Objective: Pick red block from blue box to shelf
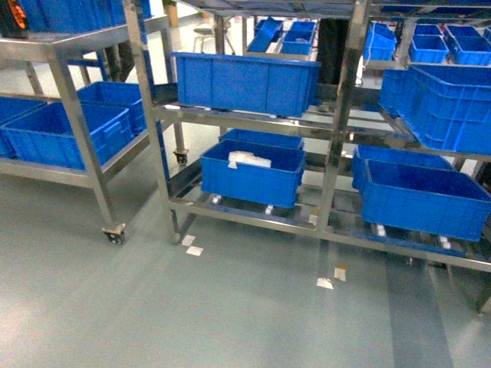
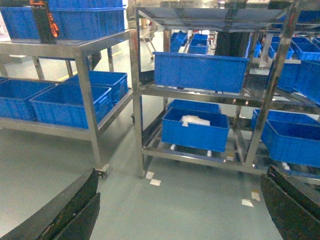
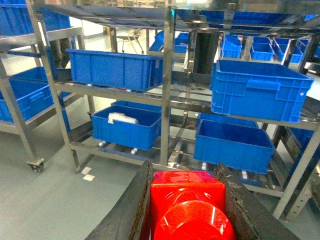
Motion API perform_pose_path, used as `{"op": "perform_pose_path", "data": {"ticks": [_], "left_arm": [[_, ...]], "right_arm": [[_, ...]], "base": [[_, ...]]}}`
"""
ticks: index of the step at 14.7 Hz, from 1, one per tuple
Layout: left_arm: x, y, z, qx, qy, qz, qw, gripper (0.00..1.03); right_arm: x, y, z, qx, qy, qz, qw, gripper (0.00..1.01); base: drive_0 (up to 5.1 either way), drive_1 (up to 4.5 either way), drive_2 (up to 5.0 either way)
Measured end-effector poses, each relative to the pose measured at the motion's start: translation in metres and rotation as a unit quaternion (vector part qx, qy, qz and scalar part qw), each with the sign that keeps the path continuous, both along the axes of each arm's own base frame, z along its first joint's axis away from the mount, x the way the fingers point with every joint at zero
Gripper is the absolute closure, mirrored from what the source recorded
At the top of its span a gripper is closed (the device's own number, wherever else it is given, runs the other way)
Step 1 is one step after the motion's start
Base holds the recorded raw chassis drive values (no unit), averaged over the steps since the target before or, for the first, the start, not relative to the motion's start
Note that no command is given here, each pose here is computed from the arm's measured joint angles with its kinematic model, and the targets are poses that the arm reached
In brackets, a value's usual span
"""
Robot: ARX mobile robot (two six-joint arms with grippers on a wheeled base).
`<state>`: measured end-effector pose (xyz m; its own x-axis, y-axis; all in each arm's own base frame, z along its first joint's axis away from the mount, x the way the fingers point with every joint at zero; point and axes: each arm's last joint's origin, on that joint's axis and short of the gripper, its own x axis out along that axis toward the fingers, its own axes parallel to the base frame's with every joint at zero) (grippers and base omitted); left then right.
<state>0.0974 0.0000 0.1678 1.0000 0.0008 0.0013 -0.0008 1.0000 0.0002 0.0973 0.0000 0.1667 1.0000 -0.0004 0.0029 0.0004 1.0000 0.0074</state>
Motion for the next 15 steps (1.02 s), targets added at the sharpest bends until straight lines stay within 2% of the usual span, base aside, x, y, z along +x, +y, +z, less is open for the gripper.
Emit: {"op": "perform_pose_path", "data": {"ticks": [11, 13, 15], "left_arm": [[0.0000, 0.0000, 0.0000, 0.000, 0.000, 0.000, 1.0000, 0.05], [0.0000, -0.0003, -0.0001, 0.000, 0.000, -0.002, 1.0000, 0.05], [0.0000, -0.0001, 0.0001, 0.000, 0.000, -0.001, 1.0000, 0.05]], "right_arm": [[0.0000, 0.0000, 0.0000, 0.000, 0.000, 0.000, 1.0000, 0.74], [0.0000, -0.0001, 0.0000, 0.000, 0.000, -0.001, 1.0000, 0.74], [0.0000, 0.0000, 0.0003, 0.000, -0.002, 0.000, 1.0000, 0.74]], "base": [[-1.6, -1.60, -1.6], [-0.2, -0.22, -0.2], [0.1, 4.08, -3.9]]}}
